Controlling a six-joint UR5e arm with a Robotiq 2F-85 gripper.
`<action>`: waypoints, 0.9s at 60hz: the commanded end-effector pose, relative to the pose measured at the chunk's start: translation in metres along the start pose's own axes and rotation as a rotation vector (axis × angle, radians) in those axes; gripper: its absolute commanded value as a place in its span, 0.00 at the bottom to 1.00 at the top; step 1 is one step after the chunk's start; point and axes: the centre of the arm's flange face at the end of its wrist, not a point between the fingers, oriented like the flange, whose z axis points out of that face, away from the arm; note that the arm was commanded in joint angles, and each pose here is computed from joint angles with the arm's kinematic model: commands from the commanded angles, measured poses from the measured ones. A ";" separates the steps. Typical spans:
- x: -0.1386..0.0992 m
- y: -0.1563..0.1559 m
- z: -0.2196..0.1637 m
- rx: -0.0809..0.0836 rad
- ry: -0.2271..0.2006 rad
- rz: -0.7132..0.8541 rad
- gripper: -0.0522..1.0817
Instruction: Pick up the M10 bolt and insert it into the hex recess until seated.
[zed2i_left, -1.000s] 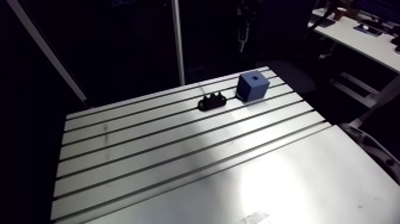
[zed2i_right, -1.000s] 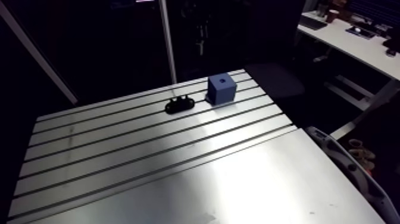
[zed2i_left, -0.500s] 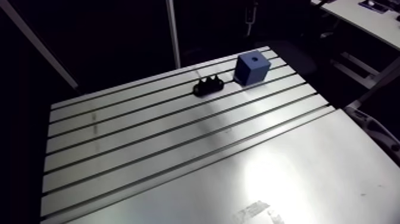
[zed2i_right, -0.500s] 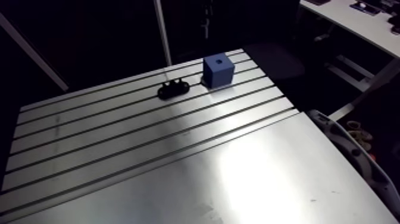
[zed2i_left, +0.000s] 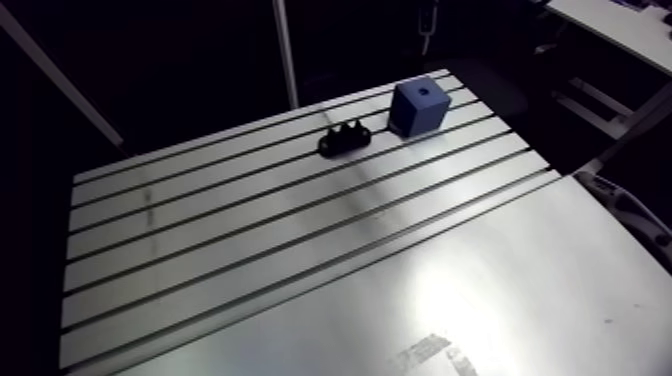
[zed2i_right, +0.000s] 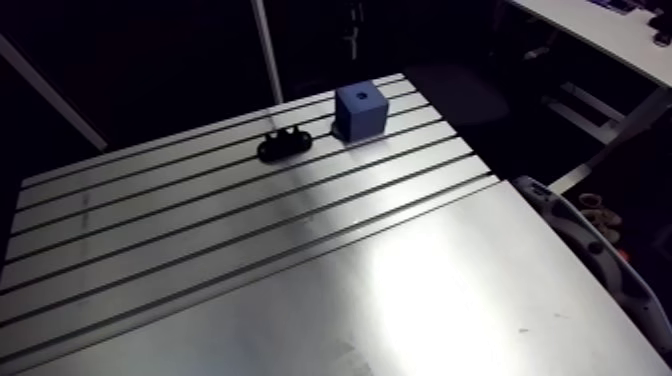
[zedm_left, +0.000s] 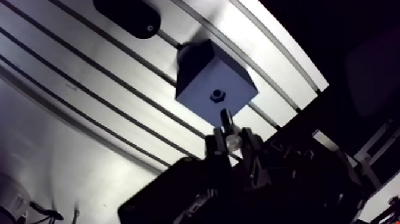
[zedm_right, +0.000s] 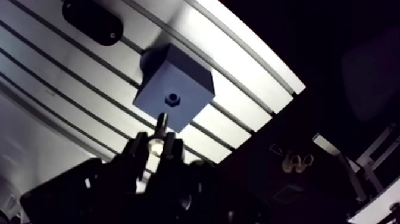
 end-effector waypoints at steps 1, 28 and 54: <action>-0.008 0.005 0.006 0.010 0.001 0.024 0.86; -0.028 0.015 0.032 0.061 0.003 0.060 0.92; -0.024 0.012 0.041 0.085 0.024 0.057 0.92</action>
